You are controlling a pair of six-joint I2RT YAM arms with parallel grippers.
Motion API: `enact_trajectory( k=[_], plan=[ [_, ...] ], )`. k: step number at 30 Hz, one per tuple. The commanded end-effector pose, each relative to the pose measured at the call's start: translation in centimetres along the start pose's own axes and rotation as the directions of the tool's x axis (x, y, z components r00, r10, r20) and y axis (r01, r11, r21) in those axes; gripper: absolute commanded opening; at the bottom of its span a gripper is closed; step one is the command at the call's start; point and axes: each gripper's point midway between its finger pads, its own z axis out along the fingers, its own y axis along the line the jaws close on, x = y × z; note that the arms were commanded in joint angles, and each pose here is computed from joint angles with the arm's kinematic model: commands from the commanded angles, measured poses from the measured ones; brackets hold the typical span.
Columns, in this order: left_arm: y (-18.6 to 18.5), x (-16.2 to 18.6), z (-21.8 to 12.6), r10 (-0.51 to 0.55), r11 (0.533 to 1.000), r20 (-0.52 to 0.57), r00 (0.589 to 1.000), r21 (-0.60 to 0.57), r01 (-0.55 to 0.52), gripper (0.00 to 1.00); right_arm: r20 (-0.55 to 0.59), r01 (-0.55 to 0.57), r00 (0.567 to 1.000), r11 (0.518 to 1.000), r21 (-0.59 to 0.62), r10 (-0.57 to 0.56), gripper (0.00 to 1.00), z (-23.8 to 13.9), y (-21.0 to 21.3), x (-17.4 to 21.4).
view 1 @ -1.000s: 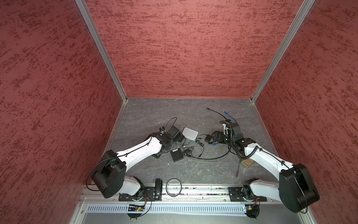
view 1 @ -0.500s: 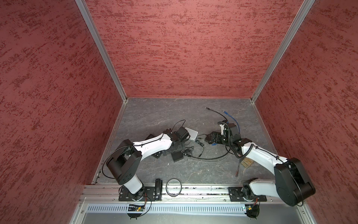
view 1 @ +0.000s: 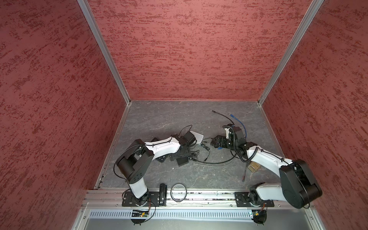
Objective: Insert the plug into the switch port
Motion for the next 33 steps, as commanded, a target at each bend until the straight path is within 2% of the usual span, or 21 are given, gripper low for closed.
enact_trajectory(
  k=[1,10,15,21,26,33],
  plan=[
    [0.1,0.0,0.6,0.005,1.0,0.009,1.0,0.003,-0.005,0.83,-0.003,-0.015,1.0,1.0,-0.016,0.015,0.92,0.3,0.5,0.1],
    [0.7,-0.3,1.0,0.076,0.997,0.071,0.995,0.03,-0.078,0.72,-0.052,0.016,0.998,0.999,-0.036,-0.018,0.91,0.5,1.6,1.0],
    [1.3,-0.4,1.1,0.15,0.988,0.095,0.984,0.024,-0.153,0.72,-0.11,0.064,0.992,0.997,-0.032,-0.067,0.9,0.7,2.1,2.5],
    [0.8,-0.2,1.2,0.188,0.979,0.104,0.977,0.056,-0.194,0.78,-0.168,0.124,0.977,0.99,-0.06,-0.132,0.9,1.1,3.9,4.1],
    [-0.2,-0.5,0.8,0.188,0.975,0.127,0.974,0.099,-0.201,0.85,-0.19,0.173,0.968,0.984,0.046,-0.161,0.86,1.8,3.4,4.7],
    [-0.9,-0.9,0.3,0.184,0.97,0.157,0.97,0.133,-0.205,0.9,-0.233,0.22,0.953,0.971,0.096,-0.192,0.77,2.2,3.5,6.1]
  ],
)
